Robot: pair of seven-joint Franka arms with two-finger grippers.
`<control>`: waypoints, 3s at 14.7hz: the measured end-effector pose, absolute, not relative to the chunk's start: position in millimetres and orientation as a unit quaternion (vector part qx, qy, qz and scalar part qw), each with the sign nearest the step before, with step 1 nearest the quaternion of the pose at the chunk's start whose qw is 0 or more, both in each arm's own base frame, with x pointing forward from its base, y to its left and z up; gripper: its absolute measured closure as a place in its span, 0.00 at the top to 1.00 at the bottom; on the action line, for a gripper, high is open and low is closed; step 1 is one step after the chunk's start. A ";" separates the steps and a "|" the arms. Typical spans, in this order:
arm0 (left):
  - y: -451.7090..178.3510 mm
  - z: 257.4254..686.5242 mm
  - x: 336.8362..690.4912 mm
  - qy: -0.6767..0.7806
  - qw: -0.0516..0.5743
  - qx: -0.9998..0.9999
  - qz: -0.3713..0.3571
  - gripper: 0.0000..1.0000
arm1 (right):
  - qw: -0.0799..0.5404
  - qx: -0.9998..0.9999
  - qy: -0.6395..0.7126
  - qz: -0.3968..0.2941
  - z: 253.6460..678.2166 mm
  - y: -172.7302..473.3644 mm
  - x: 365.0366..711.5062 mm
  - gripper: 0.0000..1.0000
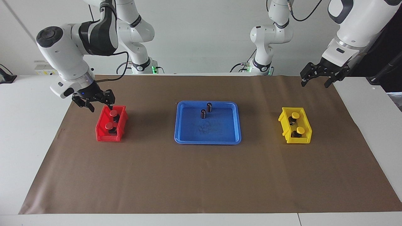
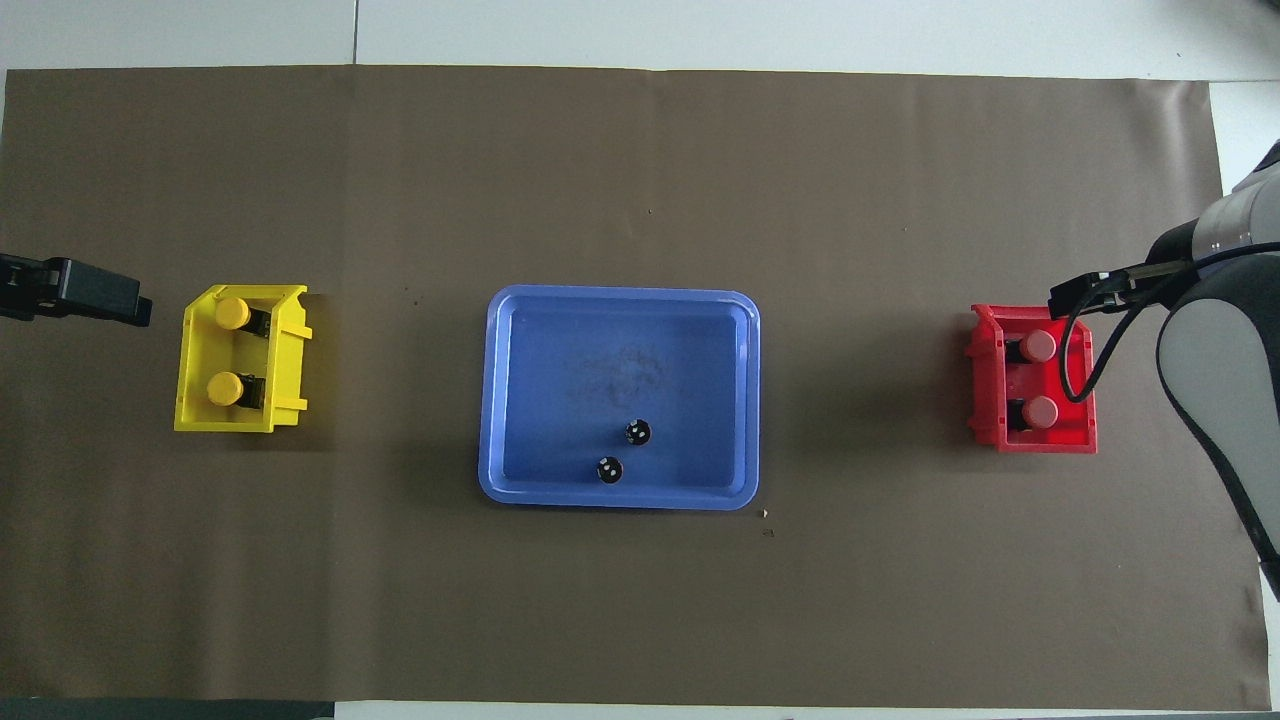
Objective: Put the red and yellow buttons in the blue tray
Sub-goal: 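Reach the right gripper down and grasp a red button from the red holder, then carry the red button to the tray while the left gripper grasps a yellow button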
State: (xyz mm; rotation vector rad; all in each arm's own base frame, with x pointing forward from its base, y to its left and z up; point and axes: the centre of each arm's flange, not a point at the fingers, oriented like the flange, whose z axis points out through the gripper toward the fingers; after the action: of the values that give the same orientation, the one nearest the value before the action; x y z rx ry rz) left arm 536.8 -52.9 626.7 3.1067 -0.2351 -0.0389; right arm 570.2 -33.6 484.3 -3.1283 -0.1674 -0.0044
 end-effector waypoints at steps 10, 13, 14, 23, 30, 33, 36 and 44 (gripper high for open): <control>-52.9 626.7 536.7 -0.075 0.013 0.997 -0.013 1.00 | -0.001 -0.998 -0.068 -0.014 382.2 -60.4 555.3 0.71; -52.9 626.7 536.7 -0.075 0.013 0.997 -0.013 1.00 | -0.001 -0.998 -0.066 -0.016 373.3 -61.7 551.2 0.71; -52.9 626.7 536.7 -0.075 0.013 0.997 -0.013 1.00 | -0.001 -0.998 -0.063 -0.014 370.4 -65.0 549.3 0.71; -52.9 626.6 536.7 -0.075 0.013 0.997 -0.013 1.00 | -0.002 -0.998 -0.064 -0.018 350.7 -67.3 538.8 0.63; -52.9 626.6 536.7 -0.075 0.013 0.997 -0.013 1.00 | 0.001 -0.997 -0.076 -0.004 359.3 -63.3 541.0 0.41; -52.9 626.6 536.6 -0.075 0.013 0.997 -0.013 1.00 | 0.004 -0.994 -0.102 0.029 419.7 -67.8 559.5 0.41; -52.9 626.8 536.6 -0.075 0.013 0.997 -0.013 1.00 | -0.016 -0.990 -0.131 0.047 498.2 -54.3 572.5 0.41; -53.1 626.2 535.7 -0.076 0.013 0.997 -0.017 1.00 | 0.001 -1.000 0.015 -0.005 496.0 288.9 567.1 0.41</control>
State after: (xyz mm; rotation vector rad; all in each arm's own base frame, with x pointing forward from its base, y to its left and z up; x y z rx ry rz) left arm 535.7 -53.1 626.2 3.1067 -0.2359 -0.0514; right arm 567.1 288.9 496.0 -3.1397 0.0479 -0.0165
